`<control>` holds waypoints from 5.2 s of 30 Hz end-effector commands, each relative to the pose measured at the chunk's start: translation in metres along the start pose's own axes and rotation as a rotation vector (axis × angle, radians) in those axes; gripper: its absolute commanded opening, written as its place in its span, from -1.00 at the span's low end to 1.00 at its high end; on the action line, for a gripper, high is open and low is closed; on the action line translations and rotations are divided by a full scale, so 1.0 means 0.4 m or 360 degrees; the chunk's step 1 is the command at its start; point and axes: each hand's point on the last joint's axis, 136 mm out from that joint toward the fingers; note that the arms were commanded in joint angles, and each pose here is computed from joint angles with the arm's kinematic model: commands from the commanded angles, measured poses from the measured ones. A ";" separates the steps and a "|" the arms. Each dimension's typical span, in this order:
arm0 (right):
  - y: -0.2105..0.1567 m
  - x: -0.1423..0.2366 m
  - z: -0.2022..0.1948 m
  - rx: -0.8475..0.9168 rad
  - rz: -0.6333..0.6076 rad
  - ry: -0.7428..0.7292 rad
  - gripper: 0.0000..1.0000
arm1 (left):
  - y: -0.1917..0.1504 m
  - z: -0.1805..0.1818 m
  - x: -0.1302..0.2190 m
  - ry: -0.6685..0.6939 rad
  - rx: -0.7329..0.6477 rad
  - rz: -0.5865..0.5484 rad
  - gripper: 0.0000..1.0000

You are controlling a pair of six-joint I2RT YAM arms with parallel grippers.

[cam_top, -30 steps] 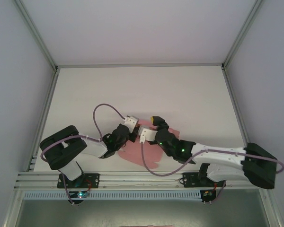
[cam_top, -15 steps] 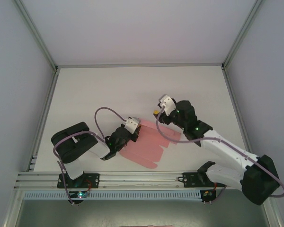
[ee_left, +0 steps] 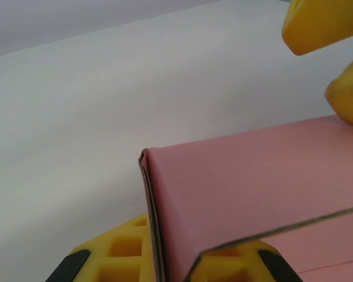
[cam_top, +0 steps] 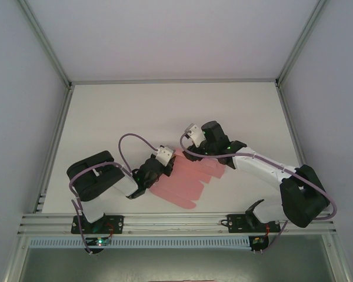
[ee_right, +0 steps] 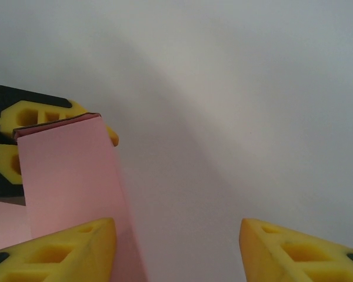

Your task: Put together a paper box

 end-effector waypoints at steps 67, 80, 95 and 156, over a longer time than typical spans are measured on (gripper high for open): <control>0.011 0.036 0.010 0.1523 -0.0133 -0.0914 -0.83 | -0.024 0.009 0.036 0.0315 -0.0034 0.0556 -1.00; -0.013 0.014 -0.006 0.1516 -0.0015 -0.0969 -1.00 | -0.038 0.042 0.093 0.0400 0.0101 0.0612 -0.17; -0.033 0.017 0.004 0.1464 -0.0028 -0.0872 -1.00 | -0.036 0.026 0.136 0.0228 0.0110 0.0521 0.05; -0.119 -0.028 0.009 0.1586 0.0182 -0.0812 -1.00 | -0.013 -0.005 0.036 -0.0781 0.0211 0.0384 -0.12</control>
Point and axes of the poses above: each hand's point on the last joint's axis, 136 mm out from that joint toward the fingers, its own x axis back along the fingers, its own z axis along the line the jaws close on, y = z × x, and after that the axes turned 4 degrees about -x, right-handed
